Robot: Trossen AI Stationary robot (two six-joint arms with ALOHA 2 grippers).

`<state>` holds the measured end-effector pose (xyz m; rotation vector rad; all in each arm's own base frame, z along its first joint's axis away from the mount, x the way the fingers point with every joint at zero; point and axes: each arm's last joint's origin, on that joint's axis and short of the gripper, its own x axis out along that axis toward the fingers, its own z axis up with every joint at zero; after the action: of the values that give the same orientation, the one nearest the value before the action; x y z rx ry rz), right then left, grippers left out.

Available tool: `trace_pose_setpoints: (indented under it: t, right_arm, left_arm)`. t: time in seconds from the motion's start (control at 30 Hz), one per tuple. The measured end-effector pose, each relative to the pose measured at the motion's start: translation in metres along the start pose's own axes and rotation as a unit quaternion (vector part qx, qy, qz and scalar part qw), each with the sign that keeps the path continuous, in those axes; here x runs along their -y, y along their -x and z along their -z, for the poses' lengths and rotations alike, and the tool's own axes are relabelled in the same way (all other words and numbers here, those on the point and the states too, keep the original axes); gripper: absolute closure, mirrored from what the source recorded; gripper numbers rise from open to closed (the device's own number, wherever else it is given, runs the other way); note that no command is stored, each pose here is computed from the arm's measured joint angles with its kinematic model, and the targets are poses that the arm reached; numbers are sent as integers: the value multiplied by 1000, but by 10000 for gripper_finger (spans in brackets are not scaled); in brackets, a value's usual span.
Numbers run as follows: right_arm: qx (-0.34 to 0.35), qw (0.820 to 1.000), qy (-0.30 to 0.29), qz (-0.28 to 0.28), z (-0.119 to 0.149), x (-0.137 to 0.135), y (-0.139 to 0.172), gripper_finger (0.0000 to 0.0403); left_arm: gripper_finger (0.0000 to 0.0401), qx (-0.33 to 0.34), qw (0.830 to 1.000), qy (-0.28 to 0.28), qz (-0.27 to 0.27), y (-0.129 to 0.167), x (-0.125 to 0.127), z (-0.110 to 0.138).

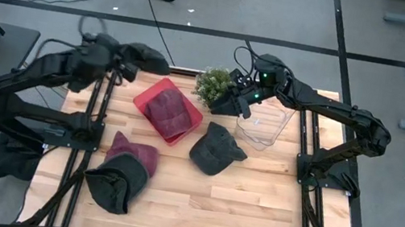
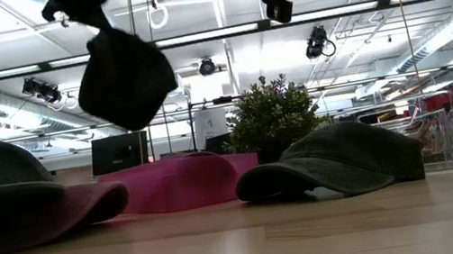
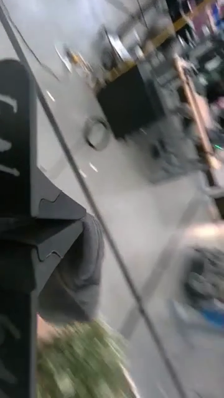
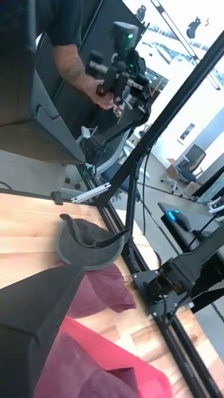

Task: Pick & Place hat
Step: Put the top left black cap into the transparent bin

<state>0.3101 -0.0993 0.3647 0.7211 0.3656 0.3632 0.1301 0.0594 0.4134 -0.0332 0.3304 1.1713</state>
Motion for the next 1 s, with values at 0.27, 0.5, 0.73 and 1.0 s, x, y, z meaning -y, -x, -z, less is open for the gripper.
trace_pose_setpoints:
  t: [0.27,0.5,0.73,1.0]
  right_arm:
    - [17,1000,20,-9,-4,-2,1,124]
    - [25,1000,16,-1,-8,3,7,124]
    - [29,999,-38,1,-10,6,11,124]
    - [35,996,-84,-19,-12,2,7,124]
  left_arm:
    - [399,104,965,-34,237,24,7,-21]
    - [399,128,897,-48,420,38,20,-23]
    - [399,284,801,-37,525,58,27,-47]
    - [399,415,743,-48,523,68,28,-64]
